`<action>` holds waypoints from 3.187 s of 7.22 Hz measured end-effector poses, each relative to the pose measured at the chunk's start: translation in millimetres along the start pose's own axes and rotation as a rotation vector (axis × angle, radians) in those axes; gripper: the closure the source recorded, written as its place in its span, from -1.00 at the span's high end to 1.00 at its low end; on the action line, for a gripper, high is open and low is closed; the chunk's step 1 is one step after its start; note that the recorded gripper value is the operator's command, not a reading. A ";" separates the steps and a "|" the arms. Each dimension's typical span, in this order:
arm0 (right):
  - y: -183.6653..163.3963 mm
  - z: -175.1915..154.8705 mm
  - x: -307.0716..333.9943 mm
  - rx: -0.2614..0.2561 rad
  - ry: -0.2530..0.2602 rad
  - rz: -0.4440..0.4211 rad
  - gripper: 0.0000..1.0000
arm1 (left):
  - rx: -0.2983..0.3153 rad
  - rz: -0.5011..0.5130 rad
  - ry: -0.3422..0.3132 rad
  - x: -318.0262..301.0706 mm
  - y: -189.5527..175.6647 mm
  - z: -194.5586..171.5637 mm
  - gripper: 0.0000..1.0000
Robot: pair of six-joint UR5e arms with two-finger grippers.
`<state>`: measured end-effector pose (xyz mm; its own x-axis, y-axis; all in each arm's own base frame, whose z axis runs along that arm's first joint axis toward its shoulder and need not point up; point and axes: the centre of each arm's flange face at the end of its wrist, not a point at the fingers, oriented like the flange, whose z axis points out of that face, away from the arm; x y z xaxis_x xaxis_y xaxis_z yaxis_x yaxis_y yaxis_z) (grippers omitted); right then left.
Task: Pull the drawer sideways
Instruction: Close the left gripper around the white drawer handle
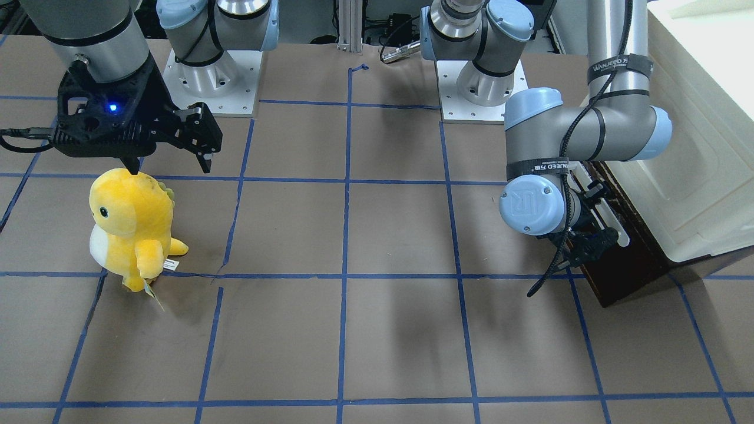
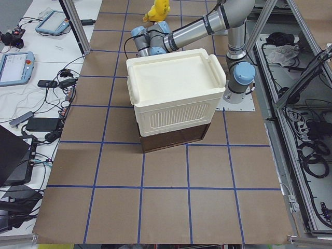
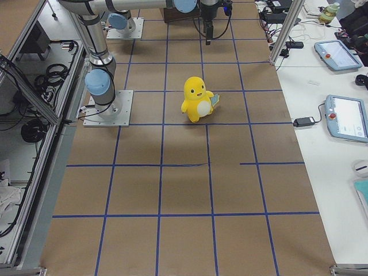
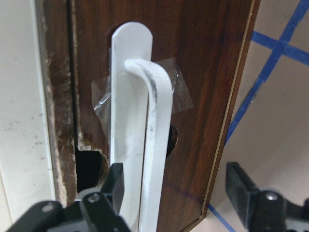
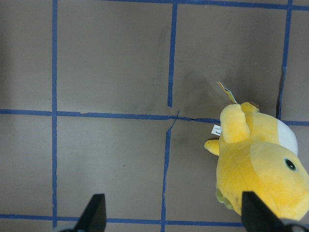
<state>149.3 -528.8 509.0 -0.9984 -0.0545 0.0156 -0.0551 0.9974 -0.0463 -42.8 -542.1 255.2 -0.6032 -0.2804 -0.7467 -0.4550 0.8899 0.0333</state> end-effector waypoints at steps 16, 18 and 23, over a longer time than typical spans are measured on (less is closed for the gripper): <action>0.0 0.0 0.0 0.000 0.000 0.000 1.00 | -0.032 0.036 -0.020 -0.2 1.8 7.4 0.01; 0.0 0.0 0.1 0.000 0.001 0.000 1.00 | -0.032 0.041 -0.023 -0.7 1.0 8.3 -0.05; 0.0 0.0 0.1 0.000 0.001 -0.001 1.00 | -0.031 0.038 -0.023 -3.6 0.7 7.8 -0.29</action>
<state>149.2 -528.8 508.9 -0.9984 -0.0551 0.0161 -0.0558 0.9974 -0.0463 -35.9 -537.7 252.7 -0.6056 -0.2375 -0.7595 -0.4518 0.8883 0.0824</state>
